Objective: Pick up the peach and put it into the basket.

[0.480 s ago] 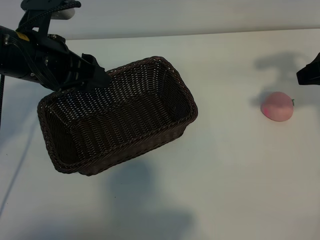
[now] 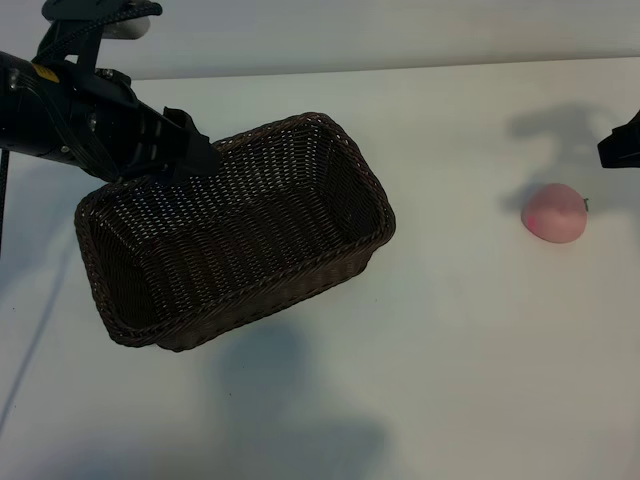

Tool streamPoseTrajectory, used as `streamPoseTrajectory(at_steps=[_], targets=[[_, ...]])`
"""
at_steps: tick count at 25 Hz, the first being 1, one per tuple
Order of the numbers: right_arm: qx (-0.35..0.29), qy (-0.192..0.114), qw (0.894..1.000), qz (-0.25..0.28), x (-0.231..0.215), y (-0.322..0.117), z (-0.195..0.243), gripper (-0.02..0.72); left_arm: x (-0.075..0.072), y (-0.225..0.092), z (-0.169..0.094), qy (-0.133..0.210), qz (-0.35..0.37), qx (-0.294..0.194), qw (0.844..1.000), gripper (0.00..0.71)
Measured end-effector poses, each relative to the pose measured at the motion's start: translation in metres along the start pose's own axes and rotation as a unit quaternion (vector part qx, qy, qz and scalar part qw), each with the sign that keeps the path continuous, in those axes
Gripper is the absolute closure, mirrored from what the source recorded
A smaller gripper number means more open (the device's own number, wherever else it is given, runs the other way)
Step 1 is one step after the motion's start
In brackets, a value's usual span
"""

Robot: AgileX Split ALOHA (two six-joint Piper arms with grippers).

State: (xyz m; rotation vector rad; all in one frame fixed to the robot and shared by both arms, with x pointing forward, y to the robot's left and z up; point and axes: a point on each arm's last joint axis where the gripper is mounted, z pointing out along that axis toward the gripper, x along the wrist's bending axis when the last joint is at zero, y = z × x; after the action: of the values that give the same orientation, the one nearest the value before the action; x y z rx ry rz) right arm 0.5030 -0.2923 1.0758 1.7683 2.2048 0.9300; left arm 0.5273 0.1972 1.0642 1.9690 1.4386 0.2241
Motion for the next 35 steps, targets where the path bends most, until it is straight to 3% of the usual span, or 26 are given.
streamPoseTrajectory(at_steps=[13, 18, 23, 29, 32, 35], targets=[[-0.017, -0.008, 1.000, 0.002, -0.002, 0.003, 0.000, 0.458, 0.000, 0.004, 0.000, 0.002, -0.009, -0.025, 1.000, 0.120], [-0.019, -0.010, 1.000, 0.002, -0.002, 0.003, 0.000, 0.458, 0.000, -0.002, -0.001, 0.003, -0.061, 0.011, 0.998, 0.120], [-0.019, -0.009, 1.000, 0.002, -0.002, 0.004, 0.000, 0.458, 0.009, -0.011, -0.029, 0.093, -0.106, 0.030, 0.990, 0.120], [-0.020, -0.009, 1.000, 0.003, -0.002, 0.004, 0.000, 0.458, 0.024, -0.031, -0.068, 0.234, -0.188, 0.040, 0.953, 0.120], [-0.020, -0.009, 1.000, 0.003, -0.002, 0.004, 0.000, 0.458, 0.031, -0.045, -0.063, 0.261, -0.219, 0.046, 0.939, 0.120], [-0.020, -0.009, 1.000, 0.003, -0.002, 0.004, 0.000, 0.458, 0.035, -0.054, -0.050, 0.250, -0.237, 0.049, 0.937, 0.120]])
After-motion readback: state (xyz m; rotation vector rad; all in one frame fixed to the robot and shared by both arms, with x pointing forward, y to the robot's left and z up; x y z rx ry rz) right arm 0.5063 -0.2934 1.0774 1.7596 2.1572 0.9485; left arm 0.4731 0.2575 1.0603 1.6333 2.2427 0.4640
